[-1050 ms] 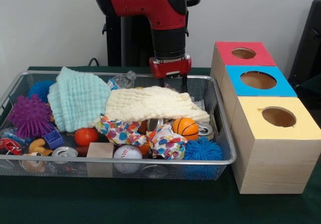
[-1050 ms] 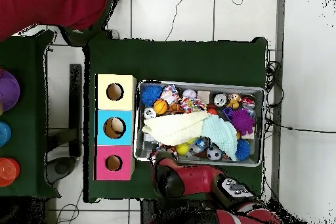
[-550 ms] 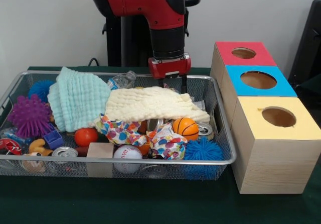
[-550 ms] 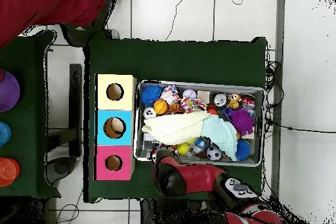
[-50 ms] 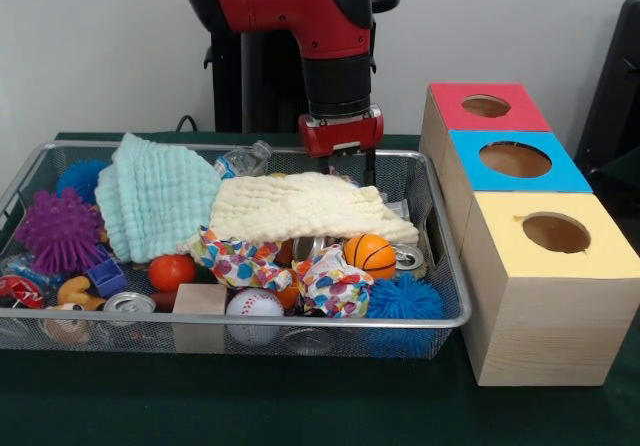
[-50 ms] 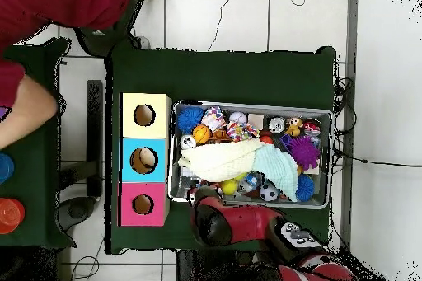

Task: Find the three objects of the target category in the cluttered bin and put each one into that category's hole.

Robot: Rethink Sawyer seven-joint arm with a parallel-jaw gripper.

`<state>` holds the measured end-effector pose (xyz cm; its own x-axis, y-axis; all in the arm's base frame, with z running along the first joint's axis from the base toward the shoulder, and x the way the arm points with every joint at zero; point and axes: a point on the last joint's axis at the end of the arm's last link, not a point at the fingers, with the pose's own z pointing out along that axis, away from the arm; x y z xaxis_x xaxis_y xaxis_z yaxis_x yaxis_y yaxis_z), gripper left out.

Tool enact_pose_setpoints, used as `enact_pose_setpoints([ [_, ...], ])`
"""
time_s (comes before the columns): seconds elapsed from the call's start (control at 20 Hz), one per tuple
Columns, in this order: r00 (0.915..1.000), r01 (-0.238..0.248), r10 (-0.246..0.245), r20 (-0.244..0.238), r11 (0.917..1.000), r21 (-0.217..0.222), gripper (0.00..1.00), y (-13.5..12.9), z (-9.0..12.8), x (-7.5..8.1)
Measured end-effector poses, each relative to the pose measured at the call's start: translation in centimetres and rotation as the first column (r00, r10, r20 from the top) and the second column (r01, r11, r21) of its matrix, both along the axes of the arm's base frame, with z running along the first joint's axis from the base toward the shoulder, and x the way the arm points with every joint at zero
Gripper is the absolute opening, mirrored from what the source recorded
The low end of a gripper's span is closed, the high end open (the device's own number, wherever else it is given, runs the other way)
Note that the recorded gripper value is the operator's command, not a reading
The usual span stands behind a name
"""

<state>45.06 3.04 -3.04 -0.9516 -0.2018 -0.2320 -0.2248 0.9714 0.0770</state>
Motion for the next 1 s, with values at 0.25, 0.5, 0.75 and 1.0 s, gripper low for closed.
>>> enact_pose_setpoints([
  [0.25,1.0000,-0.001,0.001,-0.002,1.0000,0.001,1.00,0.08,-0.14,-0.06],
  [0.5,1.0000,0.001,-0.001,-0.008,1.0000,0.005,1.00,-0.05,-0.52,-0.24],
  [0.75,1.0000,0.004,-0.004,0.000,0.9997,0.023,1.00,-0.29,-0.76,0.06],
  [1.0,0.9999,0.016,-0.016,0.003,0.9990,0.041,1.00,-0.54,-0.97,0.29],
])
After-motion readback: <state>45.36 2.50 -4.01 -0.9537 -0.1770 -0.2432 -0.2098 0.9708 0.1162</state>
